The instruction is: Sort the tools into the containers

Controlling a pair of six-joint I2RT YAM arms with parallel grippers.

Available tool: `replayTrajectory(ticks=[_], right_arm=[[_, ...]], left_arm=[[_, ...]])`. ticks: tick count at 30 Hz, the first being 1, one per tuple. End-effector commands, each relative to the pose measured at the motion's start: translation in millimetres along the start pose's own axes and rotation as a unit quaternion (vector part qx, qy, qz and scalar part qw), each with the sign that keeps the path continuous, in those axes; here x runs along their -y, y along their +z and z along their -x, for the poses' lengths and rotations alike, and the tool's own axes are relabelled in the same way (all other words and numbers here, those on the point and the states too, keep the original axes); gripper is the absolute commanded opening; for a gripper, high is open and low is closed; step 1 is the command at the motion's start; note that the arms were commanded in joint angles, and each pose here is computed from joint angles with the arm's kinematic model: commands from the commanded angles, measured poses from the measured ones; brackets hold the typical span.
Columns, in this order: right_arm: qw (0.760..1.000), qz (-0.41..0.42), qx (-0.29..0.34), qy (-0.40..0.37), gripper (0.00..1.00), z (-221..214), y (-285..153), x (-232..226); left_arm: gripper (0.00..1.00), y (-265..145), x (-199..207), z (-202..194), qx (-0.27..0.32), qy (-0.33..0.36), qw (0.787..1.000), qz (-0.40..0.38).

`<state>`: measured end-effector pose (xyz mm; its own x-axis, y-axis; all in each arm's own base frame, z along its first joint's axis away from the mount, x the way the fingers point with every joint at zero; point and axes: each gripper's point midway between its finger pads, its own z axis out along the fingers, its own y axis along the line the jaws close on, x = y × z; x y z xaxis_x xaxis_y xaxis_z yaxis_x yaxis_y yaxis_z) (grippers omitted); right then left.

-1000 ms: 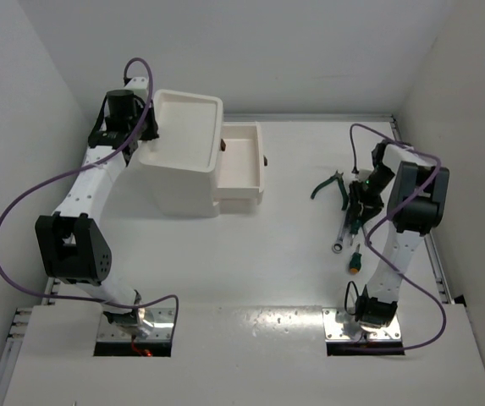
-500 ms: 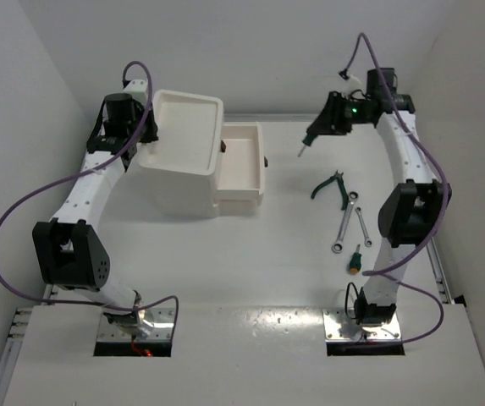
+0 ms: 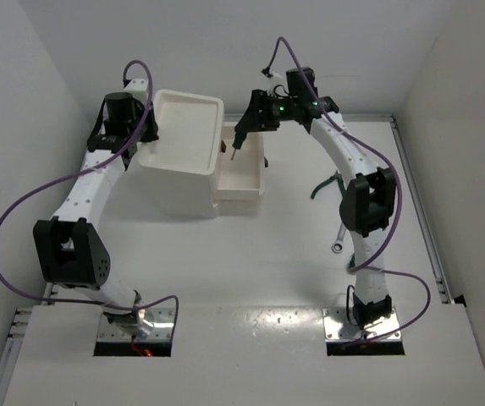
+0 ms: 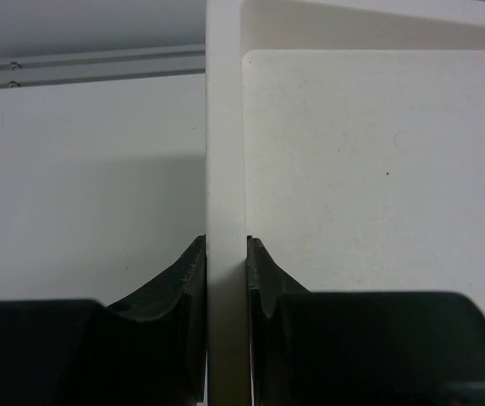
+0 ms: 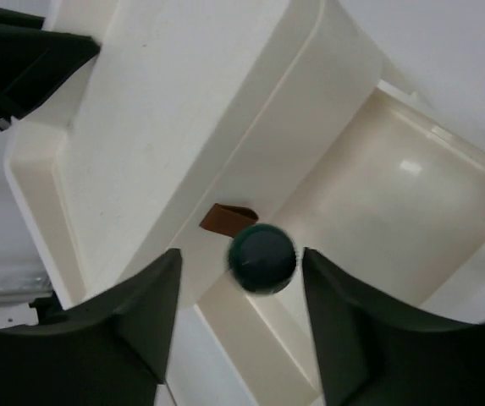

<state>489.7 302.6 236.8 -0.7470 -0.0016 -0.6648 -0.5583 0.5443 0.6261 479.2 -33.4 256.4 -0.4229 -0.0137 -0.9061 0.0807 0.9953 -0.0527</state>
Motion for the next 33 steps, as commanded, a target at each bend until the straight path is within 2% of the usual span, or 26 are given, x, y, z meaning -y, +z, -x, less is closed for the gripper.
replayTrajectory(ticks=[1, 4, 8, 9, 11, 12, 14, 15, 17, 18, 20, 21, 23, 25, 26, 30, 33], right_arm=[[0.999, -0.013, 0.044, -0.025, 0.63, 31.1, -13.5, -3.9], [0.998, -0.016, 0.043, -0.038, 0.72, 27.9, -15.7, -9.3], [0.998, -0.029, 0.047, -0.034, 0.69, 30.8, -45.4, -7.7], [0.996, -0.038, 0.067, -0.055, 0.69, 41.9, -69.7, -20.3], [0.994, -0.080, 0.056, -0.040, 0.67, 31.7, -106.1, -2.6], [0.990, -0.104, 0.060, -0.073, 0.66, 31.7, -132.0, -6.6], [0.985, -0.165, -0.001, -0.045, 0.60, -8.3, -165.6, 19.4], [0.976, -0.203, -0.053, -0.051, 0.58, -39.8, -187.6, 30.6], [0.967, -0.230, -0.099, -0.044, 0.57, -70.3, -213.5, 44.1], [0.957, -0.250, -0.134, -0.053, 0.56, -89.7, -232.2, 59.8], [0.942, -0.261, -0.207, -0.030, 0.56, -127.9, -256.5, 61.4], [0.928, -0.278, -0.248, -0.030, 0.56, -146.3, -271.5, 71.9], [0.904, -0.317, -0.288, -0.017, 0.56, -170.4, -293.1, 84.5], [0.877, -0.322, -0.356, -0.027, 0.56, -207.7, -306.6, 94.9], [0.853, -0.333, -0.401, -0.009, 0.56, -235.0, -318.6, 103.8], [0.831, -0.280, -0.480, -0.016, 0.56, -293.8, -333.2, 99.9], [0.828, -0.250, -0.502, -0.002, 0.56, -321.6, -335.6, 91.8]], left_arm=[[0.00, 1.7, 26.1, -122.5, -0.195, -0.037, 0.979, -0.042], [0.00, 3.5, 25.9, -125.8, -0.200, -0.038, 0.978, -0.041], [0.00, 3.1, 29.1, -125.7, -0.200, -0.039, 0.978, -0.050], [0.00, 3.1, 29.1, -125.7, -0.200, -0.039, 0.978, -0.050], [0.00, -0.3, 27.6, -119.2, -0.191, -0.038, 0.980, -0.046], [0.00, 0.8, 27.7, -117.2, -0.186, -0.037, 0.981, -0.046], [0.00, -1.4, 27.7, -118.1, -0.186, -0.037, 0.981, -0.046], [0.00, -3.7, 27.7, -119.0, -0.186, -0.037, 0.981, -0.046], [0.00, -4.7, 26.2, -117.8, -0.181, -0.036, 0.982, -0.042], [0.00, -4.8, 26.2, -117.8, -0.181, -0.036, 0.982, -0.042], [0.00, -6.9, 27.7, -119.1, -0.181, -0.026, 0.982, -0.042], [0.00, -7.0, 25.0, -123.2, -0.185, -0.020, 0.982, -0.036], [0.00, -5.8, 25.0, -121.2, -0.180, -0.020, 0.983, -0.036], [0.00, -3.7, 28.9, -120.6, -0.181, -0.018, 0.983, -0.040], [0.00, -3.7, 28.9, -120.6, -0.181, -0.017, 0.983, -0.040], [0.00, -0.7, 28.9, -121.8, -0.181, -0.017, 0.983, -0.040], [0.00, -0.7, 29.2, -121.8, -0.181, -0.022, 0.982, -0.039]])
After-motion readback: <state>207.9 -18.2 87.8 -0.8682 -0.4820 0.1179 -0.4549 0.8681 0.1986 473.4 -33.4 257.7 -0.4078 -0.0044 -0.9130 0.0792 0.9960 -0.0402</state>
